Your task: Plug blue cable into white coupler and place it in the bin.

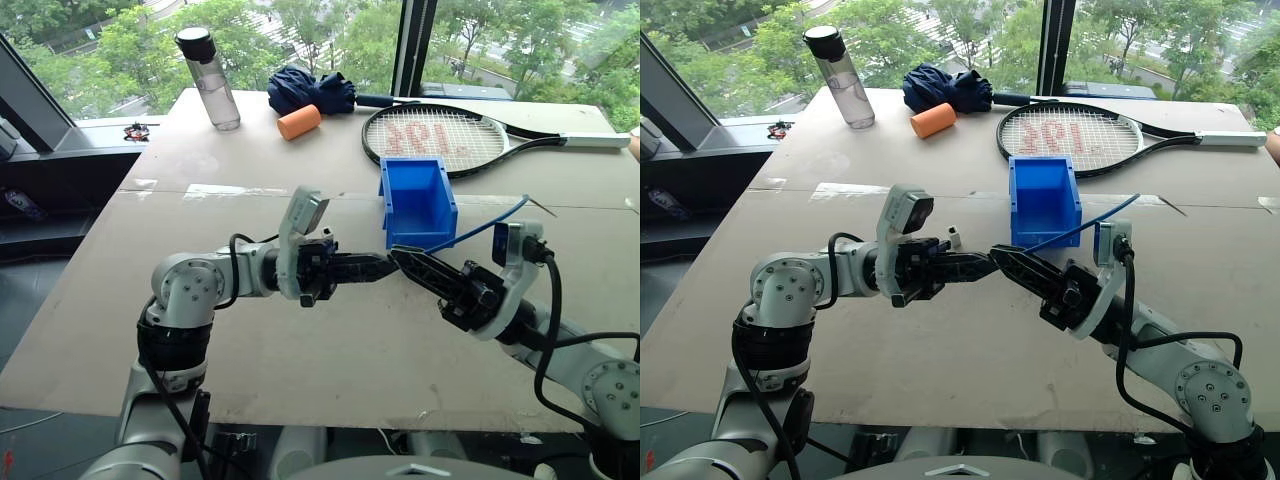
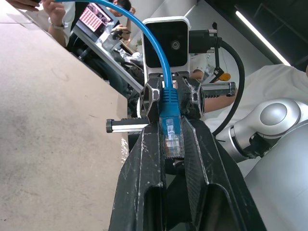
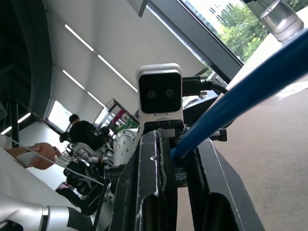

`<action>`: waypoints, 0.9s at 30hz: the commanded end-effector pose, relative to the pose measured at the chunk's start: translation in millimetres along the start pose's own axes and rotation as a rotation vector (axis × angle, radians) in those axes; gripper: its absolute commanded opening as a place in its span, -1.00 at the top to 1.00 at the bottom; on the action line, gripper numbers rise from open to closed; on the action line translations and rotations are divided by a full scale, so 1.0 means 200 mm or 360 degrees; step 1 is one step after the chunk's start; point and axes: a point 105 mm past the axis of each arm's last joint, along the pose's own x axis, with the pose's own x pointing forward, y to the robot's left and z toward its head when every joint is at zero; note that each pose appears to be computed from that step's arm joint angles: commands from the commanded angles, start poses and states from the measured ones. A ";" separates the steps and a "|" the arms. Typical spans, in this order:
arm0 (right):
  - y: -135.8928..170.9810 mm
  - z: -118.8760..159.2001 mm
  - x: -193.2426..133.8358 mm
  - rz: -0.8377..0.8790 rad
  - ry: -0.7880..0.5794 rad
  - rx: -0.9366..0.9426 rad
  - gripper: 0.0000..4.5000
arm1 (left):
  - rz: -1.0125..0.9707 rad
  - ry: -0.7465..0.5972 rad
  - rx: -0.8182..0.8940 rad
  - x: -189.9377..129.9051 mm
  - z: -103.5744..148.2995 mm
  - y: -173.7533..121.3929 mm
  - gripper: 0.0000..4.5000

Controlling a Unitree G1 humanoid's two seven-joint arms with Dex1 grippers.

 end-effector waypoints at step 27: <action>-0.01 0.05 -0.11 -0.0197 -0.0189 -0.0152 1.00 | 0.1196 0.0484 0.1189 -0.47 0.05 0.79 -0.45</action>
